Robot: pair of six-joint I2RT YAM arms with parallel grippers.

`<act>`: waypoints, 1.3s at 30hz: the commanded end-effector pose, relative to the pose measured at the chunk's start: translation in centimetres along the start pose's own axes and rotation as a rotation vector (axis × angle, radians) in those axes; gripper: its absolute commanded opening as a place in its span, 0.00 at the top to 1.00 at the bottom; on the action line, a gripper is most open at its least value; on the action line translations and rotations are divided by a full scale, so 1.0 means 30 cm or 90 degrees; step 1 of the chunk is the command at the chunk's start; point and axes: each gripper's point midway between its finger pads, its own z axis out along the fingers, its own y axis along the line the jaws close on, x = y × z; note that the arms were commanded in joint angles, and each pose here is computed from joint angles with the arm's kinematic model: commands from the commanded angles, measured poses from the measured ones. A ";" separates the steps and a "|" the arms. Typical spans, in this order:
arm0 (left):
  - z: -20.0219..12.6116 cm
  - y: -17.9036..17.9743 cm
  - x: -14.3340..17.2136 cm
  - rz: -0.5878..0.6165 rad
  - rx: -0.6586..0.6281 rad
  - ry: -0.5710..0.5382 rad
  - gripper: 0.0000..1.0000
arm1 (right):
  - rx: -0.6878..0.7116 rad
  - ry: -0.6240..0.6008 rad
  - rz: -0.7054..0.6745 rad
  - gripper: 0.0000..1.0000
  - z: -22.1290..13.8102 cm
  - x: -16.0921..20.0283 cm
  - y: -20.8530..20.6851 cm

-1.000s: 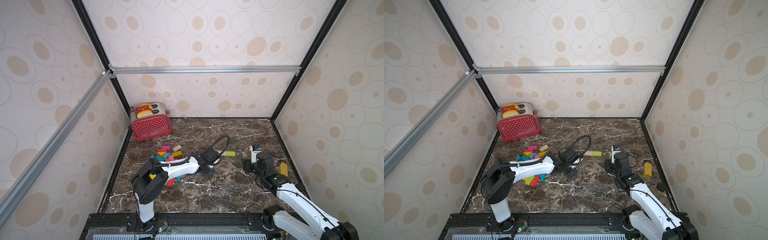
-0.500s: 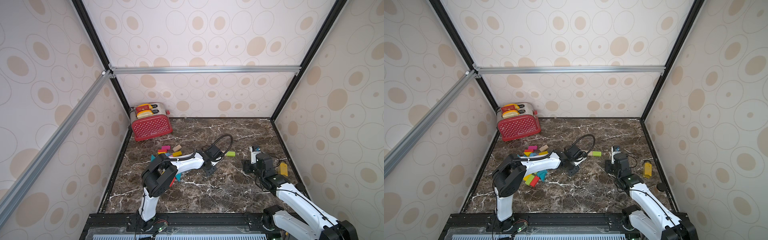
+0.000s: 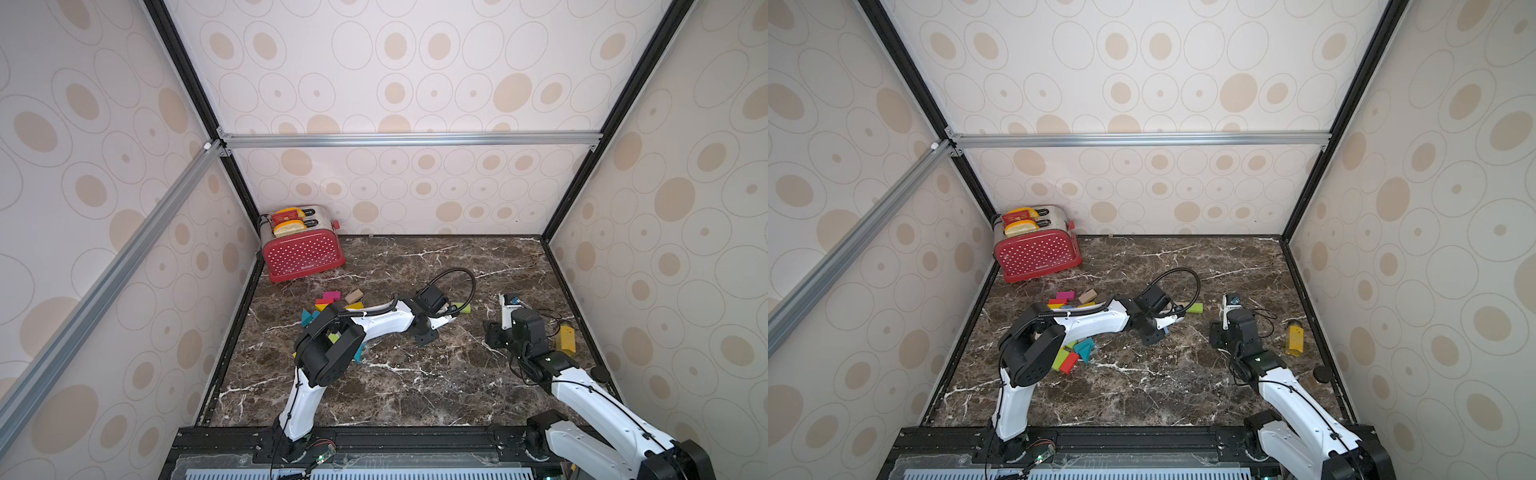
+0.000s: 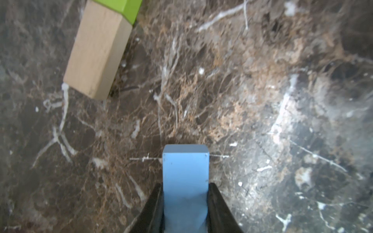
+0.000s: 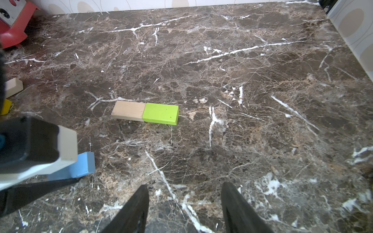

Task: Assemble a piece of candy with building blocks
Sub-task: Assemble the building block at the center of the board.

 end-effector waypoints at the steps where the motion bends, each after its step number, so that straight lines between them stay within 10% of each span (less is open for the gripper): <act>1: 0.020 0.002 -0.056 0.074 0.022 -0.028 0.76 | 0.016 -0.018 0.013 0.39 -0.010 -0.009 -0.021; 15: 0.085 0.038 -0.106 0.142 0.034 -0.017 0.79 | 0.017 -0.016 0.019 0.39 0.000 0.001 -0.022; 27: 0.101 0.050 -0.098 0.164 0.037 0.001 0.58 | 0.010 -0.009 0.019 0.39 0.011 0.013 -0.015; 39: -0.055 0.134 -0.125 0.029 -0.090 -0.085 0.47 | -0.010 -0.010 0.018 0.39 0.012 0.014 0.002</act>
